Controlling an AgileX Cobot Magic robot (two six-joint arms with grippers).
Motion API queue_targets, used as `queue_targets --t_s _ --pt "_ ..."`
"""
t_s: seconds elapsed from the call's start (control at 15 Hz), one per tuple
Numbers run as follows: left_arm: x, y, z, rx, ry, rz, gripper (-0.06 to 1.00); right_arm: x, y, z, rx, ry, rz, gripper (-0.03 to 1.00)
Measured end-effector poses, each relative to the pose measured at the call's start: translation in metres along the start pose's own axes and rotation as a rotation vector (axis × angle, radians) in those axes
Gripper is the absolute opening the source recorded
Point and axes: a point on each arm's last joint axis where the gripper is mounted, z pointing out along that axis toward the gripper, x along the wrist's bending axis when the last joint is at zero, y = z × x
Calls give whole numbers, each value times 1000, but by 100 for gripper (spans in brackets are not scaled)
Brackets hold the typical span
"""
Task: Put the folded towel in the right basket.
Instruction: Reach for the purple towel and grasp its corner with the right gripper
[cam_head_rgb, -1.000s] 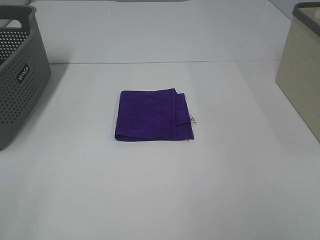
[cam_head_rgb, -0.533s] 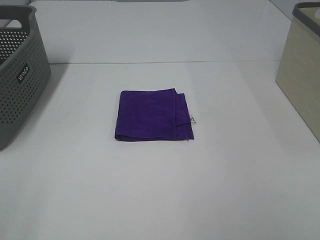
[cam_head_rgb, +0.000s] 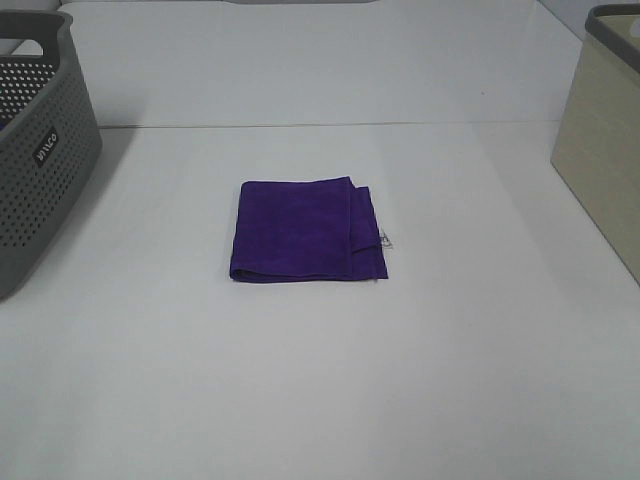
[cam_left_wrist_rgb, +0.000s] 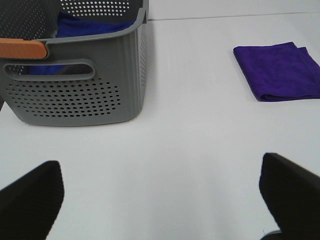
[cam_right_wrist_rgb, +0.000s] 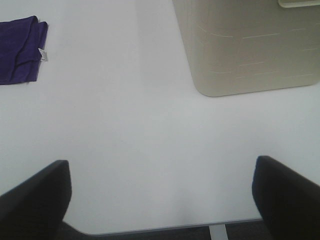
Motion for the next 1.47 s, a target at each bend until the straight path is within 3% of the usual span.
queue_targets --t_s 0.6,0.73,0.87,0.93,1.07,1.33,1.47 --pt "0 0 0 0 0 0 99 0 0 0 -1 1 0 94" --pt "0 0 0 0 0 0 99 1 7 3 48 8 5 94" --pt "0 0 0 0 0 0 99 5 42 17 218 32 16 91" --pt "0 0 0 0 0 0 99 12 86 36 363 78 43 90" --pt "0 0 0 0 0 0 99 21 145 65 465 142 85 89" --pt "0 0 0 0 0 0 99 31 213 137 557 189 126 89" --pt "0 0 0 0 0 0 99 34 230 171 592 196 136 89"
